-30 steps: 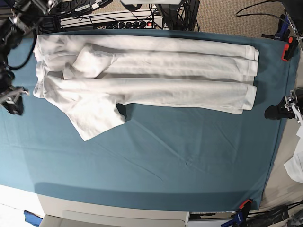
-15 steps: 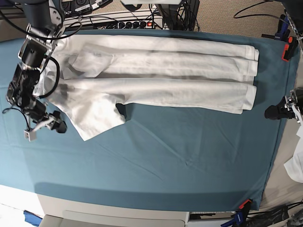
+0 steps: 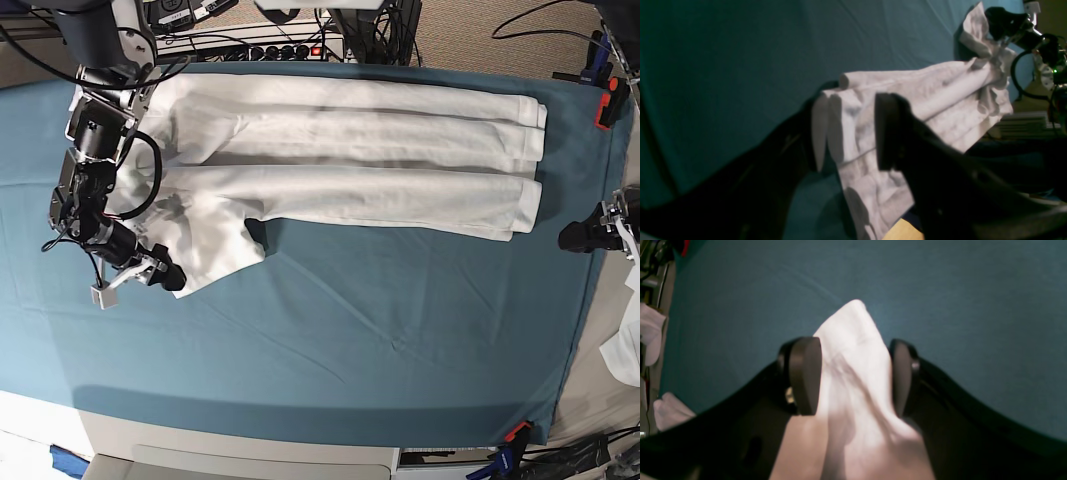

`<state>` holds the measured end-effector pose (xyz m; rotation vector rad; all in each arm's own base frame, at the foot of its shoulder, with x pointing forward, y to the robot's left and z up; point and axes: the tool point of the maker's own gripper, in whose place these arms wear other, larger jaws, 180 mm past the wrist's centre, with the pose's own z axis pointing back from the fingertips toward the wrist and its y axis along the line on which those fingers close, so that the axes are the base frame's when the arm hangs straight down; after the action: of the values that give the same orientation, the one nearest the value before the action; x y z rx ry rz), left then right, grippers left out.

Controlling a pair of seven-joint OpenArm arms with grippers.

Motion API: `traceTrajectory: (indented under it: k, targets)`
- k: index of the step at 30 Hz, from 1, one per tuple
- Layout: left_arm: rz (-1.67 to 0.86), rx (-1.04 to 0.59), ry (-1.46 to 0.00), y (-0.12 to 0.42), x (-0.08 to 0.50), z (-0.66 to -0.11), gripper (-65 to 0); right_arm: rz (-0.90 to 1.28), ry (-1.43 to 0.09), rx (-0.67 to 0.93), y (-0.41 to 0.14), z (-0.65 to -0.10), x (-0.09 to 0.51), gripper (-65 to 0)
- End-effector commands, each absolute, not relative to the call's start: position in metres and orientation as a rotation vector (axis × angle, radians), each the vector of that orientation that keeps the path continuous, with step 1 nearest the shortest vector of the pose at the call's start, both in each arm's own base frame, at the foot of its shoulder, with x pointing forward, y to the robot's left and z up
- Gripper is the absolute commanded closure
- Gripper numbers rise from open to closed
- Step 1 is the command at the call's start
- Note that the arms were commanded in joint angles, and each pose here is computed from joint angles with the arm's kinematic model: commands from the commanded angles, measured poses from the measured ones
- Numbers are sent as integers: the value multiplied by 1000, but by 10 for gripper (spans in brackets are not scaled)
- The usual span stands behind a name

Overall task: Fold the T-shirt properly
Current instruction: 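Grasp the shirt's sleeve end with the right gripper and fold it inward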

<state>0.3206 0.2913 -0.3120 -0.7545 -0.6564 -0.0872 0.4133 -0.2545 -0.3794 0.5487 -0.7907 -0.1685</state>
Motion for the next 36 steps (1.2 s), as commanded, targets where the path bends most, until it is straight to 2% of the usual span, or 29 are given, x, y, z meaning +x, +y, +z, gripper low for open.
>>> traceTrajectory:
  k: [1, 3, 4, 8, 12, 24, 31, 36]
  targets:
    - [-109, -741, -718, 300, 330, -291, -249, -157, -834, 534, -264, -362, 424, -322]
    - [-109, -741, -718, 300, 330, -291, -249, -157, -836, 532, -265, -362, 424, -310]
    - [-109, -741, -718, 300, 330, -291, -249, -157, -836, 532, -265, -362, 424, -282]
    - [-109, -741, -718, 300, 330, -291, -249, -147, -838, 535, -264, -361, 423, -92]
    - [-109, -741, -718, 300, 330, -291, -249, -127, -837, 540, -262, -361, 422, 0]
    - [-109, -741, -718, 300, 330, -291, -249, -65, -842, 717, -232, -328, 413, 0]
    - [-108, -751, -718, 297, 330, -293, -249, 129, -856, 581, -224, -312, 368, 0]
    - [-106, -763, -718, 292, 331, -295, -249, 221, -844, 546, -192, -320, 318, 0]
